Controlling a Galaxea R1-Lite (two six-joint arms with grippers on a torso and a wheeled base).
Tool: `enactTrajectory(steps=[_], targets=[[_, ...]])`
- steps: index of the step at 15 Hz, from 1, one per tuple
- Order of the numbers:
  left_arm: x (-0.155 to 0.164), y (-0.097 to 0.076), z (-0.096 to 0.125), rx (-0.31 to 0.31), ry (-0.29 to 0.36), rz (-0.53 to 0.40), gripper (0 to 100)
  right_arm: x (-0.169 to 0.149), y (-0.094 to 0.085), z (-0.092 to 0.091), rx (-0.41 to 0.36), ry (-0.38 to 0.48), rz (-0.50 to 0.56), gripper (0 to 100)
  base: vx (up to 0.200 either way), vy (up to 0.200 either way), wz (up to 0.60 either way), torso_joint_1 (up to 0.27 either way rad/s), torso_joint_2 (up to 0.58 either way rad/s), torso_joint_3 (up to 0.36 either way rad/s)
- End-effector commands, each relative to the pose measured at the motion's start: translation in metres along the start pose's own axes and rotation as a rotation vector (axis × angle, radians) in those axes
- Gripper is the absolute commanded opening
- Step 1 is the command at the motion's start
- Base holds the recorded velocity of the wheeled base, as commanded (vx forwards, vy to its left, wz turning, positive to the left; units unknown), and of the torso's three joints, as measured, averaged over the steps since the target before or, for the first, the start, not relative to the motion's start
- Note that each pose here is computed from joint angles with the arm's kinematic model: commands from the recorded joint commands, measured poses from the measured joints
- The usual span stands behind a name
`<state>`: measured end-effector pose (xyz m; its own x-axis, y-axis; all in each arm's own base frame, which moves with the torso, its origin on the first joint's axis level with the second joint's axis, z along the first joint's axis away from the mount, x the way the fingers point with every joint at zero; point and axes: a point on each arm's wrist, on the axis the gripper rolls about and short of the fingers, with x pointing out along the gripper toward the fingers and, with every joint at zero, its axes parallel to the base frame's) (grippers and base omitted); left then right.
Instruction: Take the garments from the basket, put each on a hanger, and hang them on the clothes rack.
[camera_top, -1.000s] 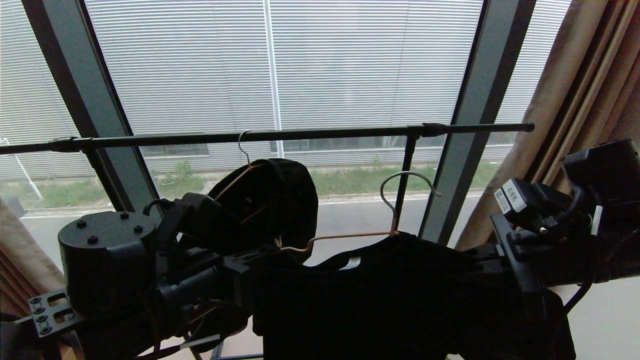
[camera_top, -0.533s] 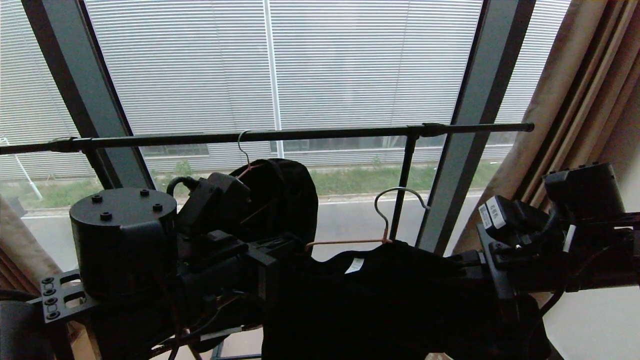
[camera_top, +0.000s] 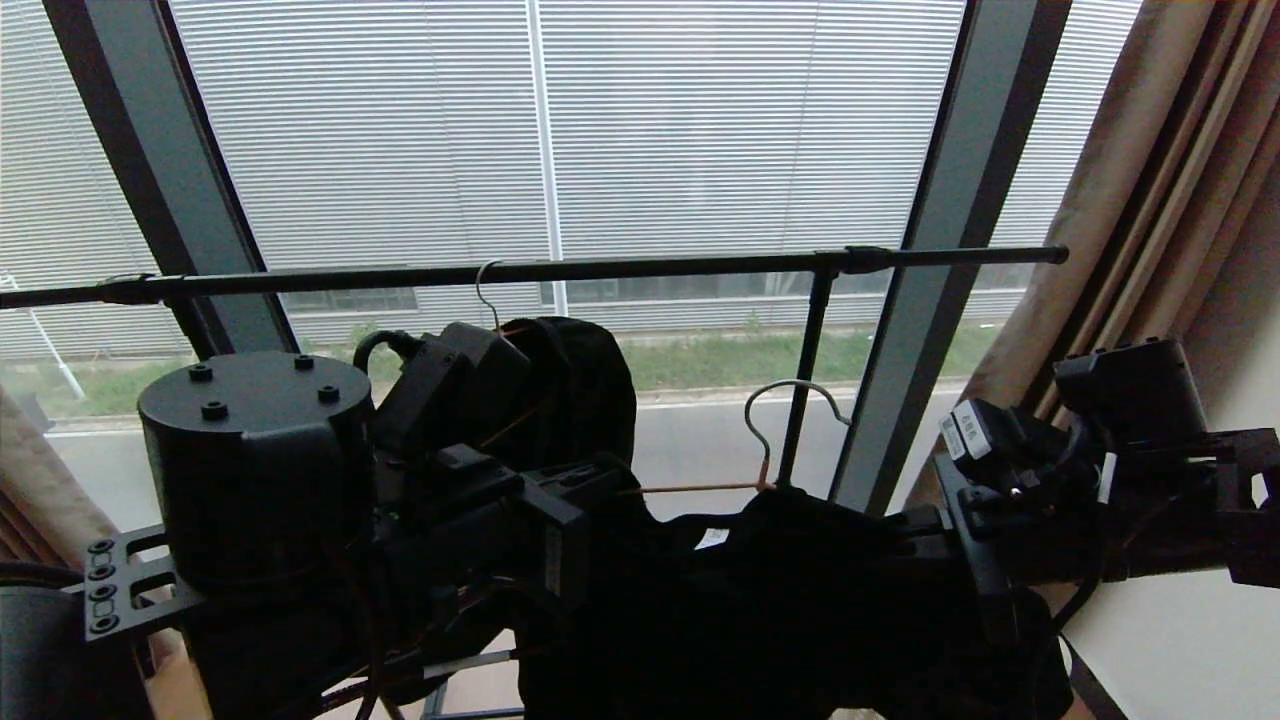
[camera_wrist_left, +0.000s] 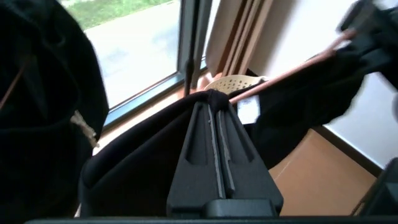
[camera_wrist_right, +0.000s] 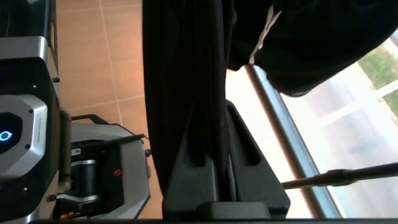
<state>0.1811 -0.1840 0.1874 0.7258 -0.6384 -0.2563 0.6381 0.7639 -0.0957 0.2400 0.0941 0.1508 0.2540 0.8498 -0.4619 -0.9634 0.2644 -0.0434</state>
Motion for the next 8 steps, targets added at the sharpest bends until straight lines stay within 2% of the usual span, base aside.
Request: enactTrajectory(steps=[1, 4, 5, 6, 8], targets=[[0.000, -0.003, 0.002, 0.008, -0.009, -0.001, 0, 0.002, -0.007, -0.005, 0.028, 0.010, -0.008, 0, 0.000, 0.000, 0.00, 0.000, 0.00, 0.000], [0.000, 0.004, 0.002, 0.047, -0.015, 0.086, 0, -0.010, -0.016, -0.005, 0.011, -0.015, -0.080, 0, 0.000, 0.000, 0.00, 0.000, 0.00, 0.000], [0.000, 0.004, 0.002, 0.047, -0.015, 0.086, 0, -0.010, -0.016, -0.005, 0.011, -0.015, -0.080, 0, 0.000, 0.000, 0.00, 0.000, 0.00, 0.000], [0.000, 0.012, 0.002, 0.060, -0.010, 0.129, 0, -0.021, -0.016, -0.002, 0.000, -0.028, -0.120, 0, 0.000, 0.000, 0.00, 0.000, 0.00, 0.000], [0.000, 0.016, 0.002, 0.082, 0.009, 0.163, 0, -0.031, -0.016, 0.002, -0.014, -0.032, -0.166, 0, 0.000, 0.000, 0.00, 0.000, 0.00, 0.000]])
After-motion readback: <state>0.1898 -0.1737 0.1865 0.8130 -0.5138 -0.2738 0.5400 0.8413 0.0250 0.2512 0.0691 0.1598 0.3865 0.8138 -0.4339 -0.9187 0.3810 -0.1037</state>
